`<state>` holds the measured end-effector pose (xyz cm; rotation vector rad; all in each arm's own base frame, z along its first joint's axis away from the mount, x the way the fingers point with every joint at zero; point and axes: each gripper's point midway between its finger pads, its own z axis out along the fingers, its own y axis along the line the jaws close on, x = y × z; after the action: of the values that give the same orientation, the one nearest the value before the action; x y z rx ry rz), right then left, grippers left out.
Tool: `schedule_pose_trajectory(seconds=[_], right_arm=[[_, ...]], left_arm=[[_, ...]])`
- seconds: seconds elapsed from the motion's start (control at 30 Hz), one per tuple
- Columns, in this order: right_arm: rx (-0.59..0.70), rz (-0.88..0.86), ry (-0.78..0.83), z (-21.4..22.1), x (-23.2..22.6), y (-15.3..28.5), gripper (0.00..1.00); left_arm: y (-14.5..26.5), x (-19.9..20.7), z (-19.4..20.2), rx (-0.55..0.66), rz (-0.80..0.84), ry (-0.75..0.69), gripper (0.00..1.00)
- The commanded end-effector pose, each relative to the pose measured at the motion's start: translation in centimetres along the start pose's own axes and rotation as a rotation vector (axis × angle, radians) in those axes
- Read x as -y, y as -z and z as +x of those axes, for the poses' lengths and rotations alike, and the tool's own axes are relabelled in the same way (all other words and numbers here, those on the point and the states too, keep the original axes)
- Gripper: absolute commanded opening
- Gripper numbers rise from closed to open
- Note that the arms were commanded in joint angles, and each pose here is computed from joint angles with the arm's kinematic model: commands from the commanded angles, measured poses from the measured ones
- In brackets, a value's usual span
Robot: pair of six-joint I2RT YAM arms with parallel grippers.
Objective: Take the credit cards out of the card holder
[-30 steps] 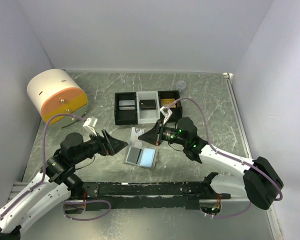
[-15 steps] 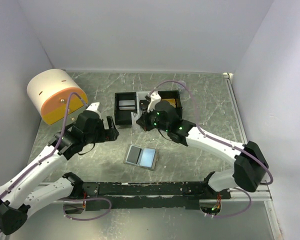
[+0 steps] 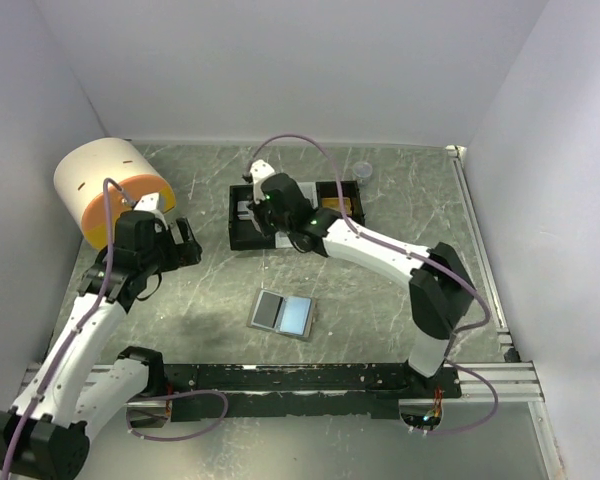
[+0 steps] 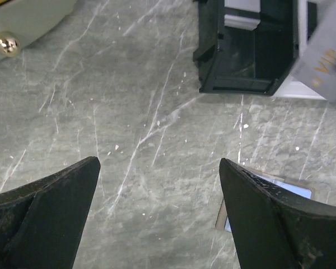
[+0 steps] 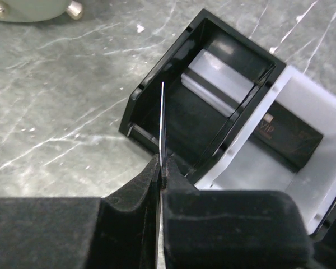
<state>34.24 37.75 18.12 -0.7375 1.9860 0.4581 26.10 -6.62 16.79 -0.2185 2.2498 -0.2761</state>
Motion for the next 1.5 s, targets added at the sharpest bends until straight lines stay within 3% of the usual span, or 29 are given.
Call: schedule_pose_trajectory(seconds=[0.0,0.3,0.77,1.0,1.47], right_arm=[[-0.024,0.065,0.14,-1.1,1.1,-1.6,0.0],[-0.138,0.161,0.361,0.2,3.2,-6.4,0.0],[-0.183,0.197,0.622,1.3,4.7,-11.4,0.0],[-0.218,0.259,0.747,2.2,6.1,-13.1,0.0],[-0.211,0.278,0.847,2.6,6.8,-15.0,0.03]], left_arm=[[1.5,0.9,-1.9,0.122,0.07,-0.017,1.0],[2.3,-0.6,-3.0,0.171,-0.017,-0.014,1.0],[4.3,-2.1,-4.3,0.275,-0.086,0.04,1.0],[4.0,-2.1,-4.1,0.262,-0.093,0.036,1.0],[3.7,-2.4,-4.1,0.253,-0.108,0.035,1.0]])
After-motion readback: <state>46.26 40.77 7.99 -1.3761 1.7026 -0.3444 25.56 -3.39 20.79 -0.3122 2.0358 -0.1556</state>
